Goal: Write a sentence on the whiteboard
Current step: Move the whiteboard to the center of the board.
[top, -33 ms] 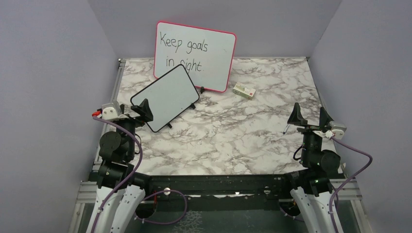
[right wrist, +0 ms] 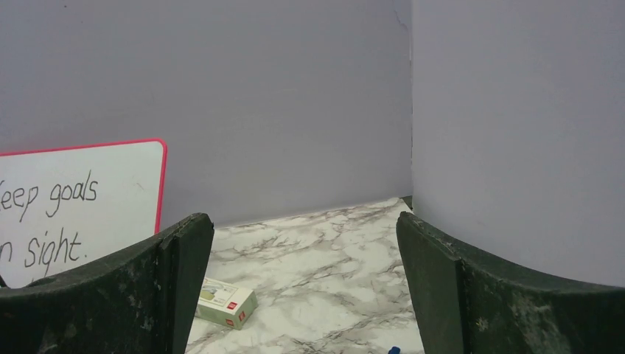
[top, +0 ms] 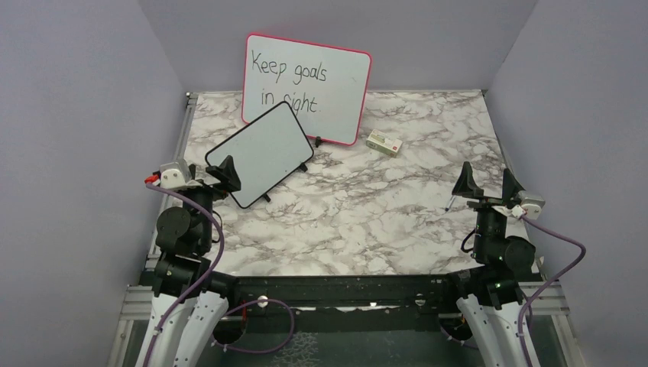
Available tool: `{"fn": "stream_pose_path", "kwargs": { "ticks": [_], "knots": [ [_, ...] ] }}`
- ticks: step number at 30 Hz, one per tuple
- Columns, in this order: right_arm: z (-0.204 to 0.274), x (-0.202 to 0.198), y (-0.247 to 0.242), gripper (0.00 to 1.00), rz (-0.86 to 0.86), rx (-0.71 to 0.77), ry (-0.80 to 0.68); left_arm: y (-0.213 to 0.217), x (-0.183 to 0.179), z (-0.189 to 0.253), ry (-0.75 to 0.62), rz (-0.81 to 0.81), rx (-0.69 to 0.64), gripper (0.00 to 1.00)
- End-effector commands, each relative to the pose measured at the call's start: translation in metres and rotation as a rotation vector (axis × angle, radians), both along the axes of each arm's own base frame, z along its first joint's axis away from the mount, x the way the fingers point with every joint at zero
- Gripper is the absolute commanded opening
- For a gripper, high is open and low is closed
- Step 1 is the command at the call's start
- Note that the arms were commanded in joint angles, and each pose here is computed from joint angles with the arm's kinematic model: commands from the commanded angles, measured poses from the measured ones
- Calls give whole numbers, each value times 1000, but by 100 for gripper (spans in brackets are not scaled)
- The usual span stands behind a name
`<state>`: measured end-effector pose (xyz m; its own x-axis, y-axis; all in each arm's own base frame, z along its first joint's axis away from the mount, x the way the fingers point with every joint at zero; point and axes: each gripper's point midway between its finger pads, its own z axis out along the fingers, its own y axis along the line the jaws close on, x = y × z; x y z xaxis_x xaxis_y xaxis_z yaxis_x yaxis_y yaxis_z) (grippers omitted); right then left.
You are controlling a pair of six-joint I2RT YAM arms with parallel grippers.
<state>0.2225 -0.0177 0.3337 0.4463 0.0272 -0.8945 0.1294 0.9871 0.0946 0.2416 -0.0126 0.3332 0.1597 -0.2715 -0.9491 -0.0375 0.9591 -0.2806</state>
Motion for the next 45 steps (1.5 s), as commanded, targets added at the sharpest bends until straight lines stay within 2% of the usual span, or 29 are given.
{"fn": "stream_pose_path", "kwargs": {
  "ticks": [1,14,21,24,32,36,45],
  "knots": [
    [8,-4,-3,100,-12,11,-42,1,3,6,-14,5,-22,99],
    [6,-3,0,100,6,15,-42,-1,20,-15,92,20,-53,99],
    [4,2,4,100,27,16,-24,-8,31,-34,212,8,-87,99],
    [4,1,4,100,26,13,-26,-15,36,-48,276,-13,-111,99],
    [5,1,6,100,41,21,-32,-48,44,-96,478,-109,-273,99],
    [5,-1,7,100,44,22,-40,-60,46,-121,575,-131,-274,99],
    [6,-1,10,100,58,20,-42,-78,38,-173,723,-63,-284,98]
  ]
}}
